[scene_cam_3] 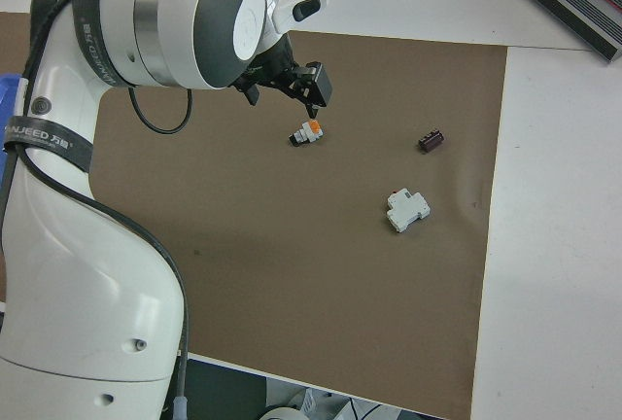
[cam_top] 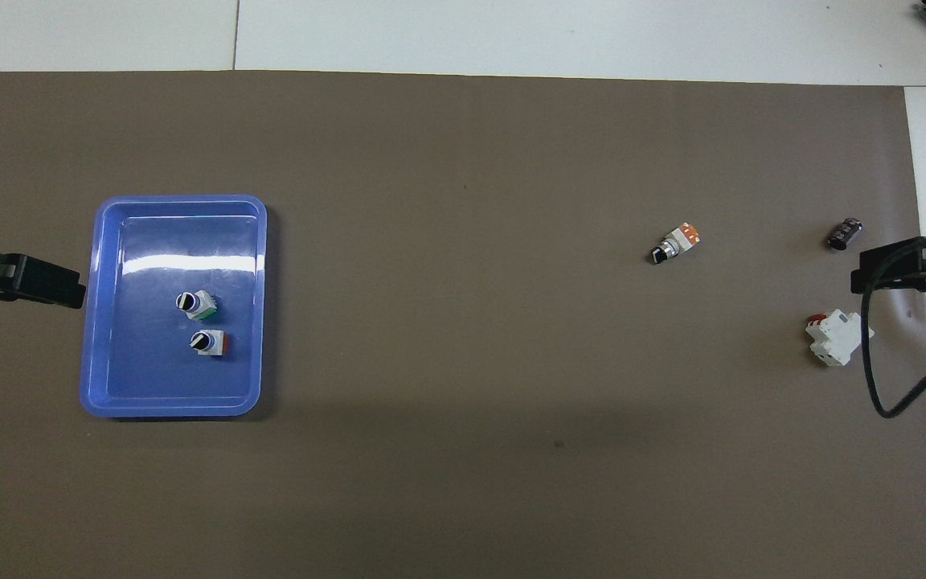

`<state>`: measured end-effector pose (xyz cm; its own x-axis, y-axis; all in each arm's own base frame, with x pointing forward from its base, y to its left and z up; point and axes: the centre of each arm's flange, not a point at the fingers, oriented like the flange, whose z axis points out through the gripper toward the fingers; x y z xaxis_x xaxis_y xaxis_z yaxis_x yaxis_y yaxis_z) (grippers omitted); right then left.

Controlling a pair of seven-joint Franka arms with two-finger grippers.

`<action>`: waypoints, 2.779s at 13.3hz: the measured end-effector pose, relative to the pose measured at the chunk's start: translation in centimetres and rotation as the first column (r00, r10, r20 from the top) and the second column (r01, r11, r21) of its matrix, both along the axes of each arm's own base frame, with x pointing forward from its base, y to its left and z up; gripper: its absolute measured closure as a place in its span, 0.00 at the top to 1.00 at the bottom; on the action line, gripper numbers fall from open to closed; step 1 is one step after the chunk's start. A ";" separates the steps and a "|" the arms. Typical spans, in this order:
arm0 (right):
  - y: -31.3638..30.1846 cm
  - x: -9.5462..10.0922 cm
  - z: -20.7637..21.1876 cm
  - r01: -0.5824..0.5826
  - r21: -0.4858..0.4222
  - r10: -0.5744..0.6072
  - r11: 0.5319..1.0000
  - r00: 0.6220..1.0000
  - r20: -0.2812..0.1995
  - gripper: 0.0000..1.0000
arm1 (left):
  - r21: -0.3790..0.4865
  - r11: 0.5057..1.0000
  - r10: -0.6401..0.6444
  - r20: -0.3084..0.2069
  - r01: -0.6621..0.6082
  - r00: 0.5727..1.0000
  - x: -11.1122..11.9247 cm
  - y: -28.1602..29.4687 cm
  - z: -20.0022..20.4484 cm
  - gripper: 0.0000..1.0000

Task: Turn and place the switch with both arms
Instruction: 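Reach the right gripper toward the orange-and-white switch, then grasp the orange-and-white switch with the right gripper, then carry the switch toward the tray while the left gripper reaches it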

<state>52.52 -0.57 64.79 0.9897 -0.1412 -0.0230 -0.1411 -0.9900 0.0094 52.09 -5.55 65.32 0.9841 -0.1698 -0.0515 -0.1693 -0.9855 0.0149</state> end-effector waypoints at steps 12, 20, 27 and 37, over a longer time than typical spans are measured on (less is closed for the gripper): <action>1.1 2.5 -6.7 0.136 0.022 -0.137 0.991 0.976 0.166 1.00 | 0.000 1.000 0.000 0.000 0.000 1.000 0.0 0.0 0.0 1.00; 3.0 10.3 -29.4 0.523 0.093 -0.531 0.847 0.827 0.188 1.00 | 0.000 1.000 0.000 0.000 0.000 1.000 0.0 0.0 0.0 1.00; 3.3 10.9 -35.7 0.587 0.084 -0.592 0.805 0.790 0.158 0.94 | 0.000 1.000 0.000 0.000 0.000 1.000 0.0 0.0 0.0 1.00; 6.1 11.4 -33.7 0.628 0.139 -0.639 0.766 0.768 0.052 0.41 | 0.000 1.000 0.000 0.000 0.000 1.000 0.0 0.0 0.0 1.00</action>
<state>63.91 5.56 31.11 0.6742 -0.7385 0.0095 -0.7308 -0.6690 -0.1360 52.09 -5.55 65.30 0.9841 -0.1698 -0.0520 -0.1692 -0.9855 0.0150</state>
